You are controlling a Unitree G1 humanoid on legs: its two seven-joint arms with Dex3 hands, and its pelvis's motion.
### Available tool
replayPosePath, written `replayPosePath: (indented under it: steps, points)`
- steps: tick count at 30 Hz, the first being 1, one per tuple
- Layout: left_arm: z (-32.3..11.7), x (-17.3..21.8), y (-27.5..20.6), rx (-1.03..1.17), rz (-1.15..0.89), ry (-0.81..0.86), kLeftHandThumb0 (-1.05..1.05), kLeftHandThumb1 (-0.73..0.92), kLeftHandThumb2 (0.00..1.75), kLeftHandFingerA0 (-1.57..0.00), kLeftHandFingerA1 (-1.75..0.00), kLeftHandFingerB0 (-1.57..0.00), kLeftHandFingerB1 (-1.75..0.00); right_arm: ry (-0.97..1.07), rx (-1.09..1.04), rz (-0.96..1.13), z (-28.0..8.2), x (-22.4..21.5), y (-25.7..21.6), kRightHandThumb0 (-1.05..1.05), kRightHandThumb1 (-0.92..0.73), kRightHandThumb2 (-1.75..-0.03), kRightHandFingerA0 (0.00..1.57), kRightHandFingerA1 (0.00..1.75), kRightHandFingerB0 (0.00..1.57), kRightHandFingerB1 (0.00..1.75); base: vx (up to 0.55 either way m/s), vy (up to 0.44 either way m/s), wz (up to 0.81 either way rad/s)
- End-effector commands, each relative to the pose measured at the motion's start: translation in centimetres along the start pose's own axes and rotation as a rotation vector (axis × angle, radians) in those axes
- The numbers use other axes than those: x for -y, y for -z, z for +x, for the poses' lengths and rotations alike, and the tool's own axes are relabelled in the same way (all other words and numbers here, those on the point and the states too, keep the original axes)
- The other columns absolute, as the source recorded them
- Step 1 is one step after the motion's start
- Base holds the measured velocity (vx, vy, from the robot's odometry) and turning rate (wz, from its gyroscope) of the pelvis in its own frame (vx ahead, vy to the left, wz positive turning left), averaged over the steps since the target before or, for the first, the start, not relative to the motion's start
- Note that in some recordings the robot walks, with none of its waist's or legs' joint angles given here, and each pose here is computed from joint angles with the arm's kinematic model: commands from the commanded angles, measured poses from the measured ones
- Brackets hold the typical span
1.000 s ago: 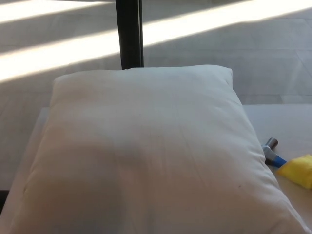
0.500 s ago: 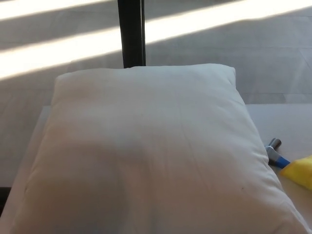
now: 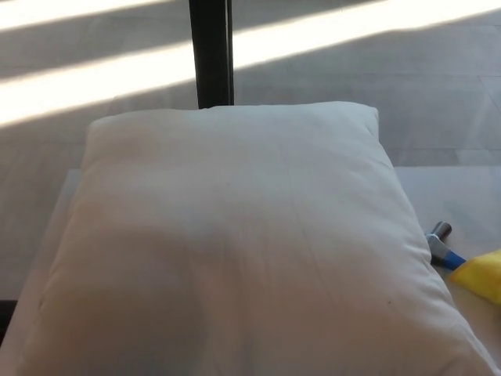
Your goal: A hammer is kept on the right hand side and a pillow is kept on the left hand side on the desk infront of the robot and the robot uses its right hand to pick up the hammer and makes a downward swinging motion to hit the pillow
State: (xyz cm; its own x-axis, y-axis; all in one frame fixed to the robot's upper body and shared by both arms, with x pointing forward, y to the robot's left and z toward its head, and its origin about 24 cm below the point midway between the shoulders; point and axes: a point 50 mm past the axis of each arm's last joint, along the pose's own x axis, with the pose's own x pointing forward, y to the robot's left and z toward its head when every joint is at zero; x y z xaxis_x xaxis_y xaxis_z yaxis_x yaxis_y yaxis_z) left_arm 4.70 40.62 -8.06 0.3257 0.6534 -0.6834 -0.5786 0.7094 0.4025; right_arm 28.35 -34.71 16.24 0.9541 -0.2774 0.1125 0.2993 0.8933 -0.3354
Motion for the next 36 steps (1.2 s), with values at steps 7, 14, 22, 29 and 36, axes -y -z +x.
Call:
replayPosePath:
  steps: [7, 14, 22, 29, 36]
  points:
    - [-0.2, -1.1, 0.1, 0.035, 0.008, -0.008, -0.58, 0.57, 0.57, -0.54, -0.66, -0.75, -0.54, -0.441, -0.06, -0.83, 0.1, -6.9, 0.2, -0.96, -0.59, -1.02, 0.03, 0.18, 0.06, 0.21, 0.0, 0.0, 0.0]
    - [-0.3, -1.2, 0.1, 0.037, 0.038, -0.011, -0.59, 0.58, 0.58, -0.49, -0.68, -0.67, -0.54, -0.506, -0.17, -0.983, 0.3, -8.1, 3.0, -0.99, -0.65, -1.05, 0.0, 0.17, 0.1, 0.18, 0.0, 0.0, 0.0]
    - [-0.2, -0.9, -0.1, 0.037, 0.014, -0.01, -0.56, 0.58, 0.57, -0.61, -0.67, -0.69, -0.54, -0.525, -0.254, -1.109, 1.0, -8.7, 6.1, -0.92, -0.62, -1.01, 0.04, 0.27, 0.15, 0.37, 0.0, 0.0, 0.0]
    - [-0.2, -0.9, 0.0, 0.031, -0.004, -0.018, -0.57, 0.56, 0.58, -0.6, -0.67, -0.71, -0.54, -0.557, -0.309, -1.164, 0.7, -9.0, 8.7, -0.85, -0.57, -0.96, 0.04, 0.46, 0.17, 0.44, 0.0, 0.0, 0.0]
    - [-0.2, -0.8, 0.2, 0.036, 0.009, -0.009, -0.6, 0.56, 0.58, -0.5, -0.67, -0.74, -0.56, -0.548, -0.317, -1.145, 0.3, -9.4, 10.1, -0.88, -0.56, -0.94, 0.04, 0.49, 0.2, 0.44, 0.0, 0.0, 0.0]
